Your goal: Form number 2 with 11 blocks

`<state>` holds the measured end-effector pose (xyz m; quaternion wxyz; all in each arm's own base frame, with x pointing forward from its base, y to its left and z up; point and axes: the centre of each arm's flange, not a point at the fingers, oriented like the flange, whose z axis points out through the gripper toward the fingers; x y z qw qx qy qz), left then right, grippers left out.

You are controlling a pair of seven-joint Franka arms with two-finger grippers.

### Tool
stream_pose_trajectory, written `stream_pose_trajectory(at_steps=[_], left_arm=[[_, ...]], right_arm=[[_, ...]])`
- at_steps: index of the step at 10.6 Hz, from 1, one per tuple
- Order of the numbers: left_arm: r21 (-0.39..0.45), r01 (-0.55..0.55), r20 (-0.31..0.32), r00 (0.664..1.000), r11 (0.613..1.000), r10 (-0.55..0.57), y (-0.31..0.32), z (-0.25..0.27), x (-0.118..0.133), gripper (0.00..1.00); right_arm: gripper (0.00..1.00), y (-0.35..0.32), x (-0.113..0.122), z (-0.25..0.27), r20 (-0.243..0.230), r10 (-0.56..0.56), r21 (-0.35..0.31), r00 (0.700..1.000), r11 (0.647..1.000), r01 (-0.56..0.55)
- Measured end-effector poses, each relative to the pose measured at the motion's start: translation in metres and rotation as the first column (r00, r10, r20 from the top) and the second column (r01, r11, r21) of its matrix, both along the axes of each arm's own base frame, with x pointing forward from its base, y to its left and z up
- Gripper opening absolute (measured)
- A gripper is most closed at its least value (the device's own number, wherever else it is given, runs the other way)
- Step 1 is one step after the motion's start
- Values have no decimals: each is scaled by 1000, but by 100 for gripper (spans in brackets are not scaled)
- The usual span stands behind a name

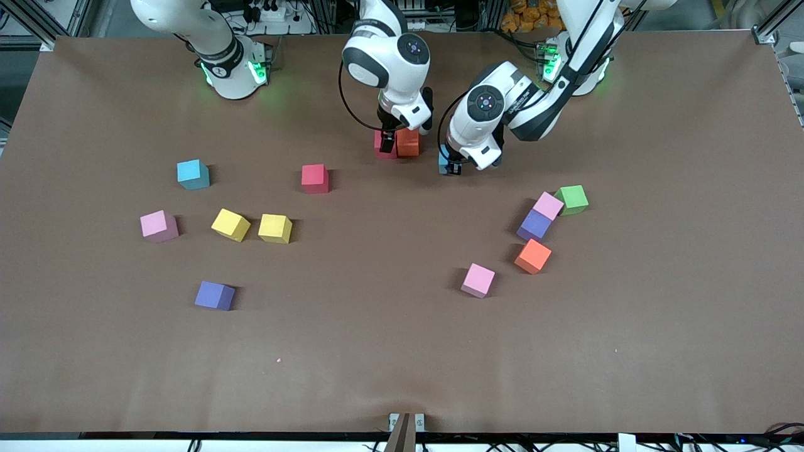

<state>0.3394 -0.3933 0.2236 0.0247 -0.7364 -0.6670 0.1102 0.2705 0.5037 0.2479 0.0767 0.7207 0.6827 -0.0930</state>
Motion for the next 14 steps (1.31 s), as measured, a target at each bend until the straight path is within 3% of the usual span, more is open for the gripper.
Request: stream_pose_trajectory(at_steps=[1,3,5,7,9,11,12,14], left_arm=[[-11,13,7,1000,1000,-13,-4,-2,-10,56],[-19,14,11,1000,1000,-13,-7,-5,-22,56],[-19,-14,10,1000,1000,15,-12,-3,-28,56],[-35,-41,22,999,999,42,-18,-1,-32,56],[-38,-52,23,998,998,53,-24,0,-39,56],[-34,-44,19,999,998,45,-26,-2,-44,56],[-32,-42,16,999,999,42,-26,-4,-46,56],[-34,-37,13,999,999,38,-27,-8,-50,56]], right_arm=[[100,-8,13,12,10,-25,-3,1000,1000,25],[100,-41,64,32,39,-114,1,993,993,114],[100,-90,123,41,65,-225,1,972,974,226],[100,-130,162,41,70,-318,-2,946,948,319],[100,-155,174,33,74,-399,-23,914,916,402],[100,-159,163,22,92,-495,-50,864,864,500],[100,-161,157,15,107,-550,-63,829,828,557],[100,-164,143,2,163,-690,-80,705,703,707]])
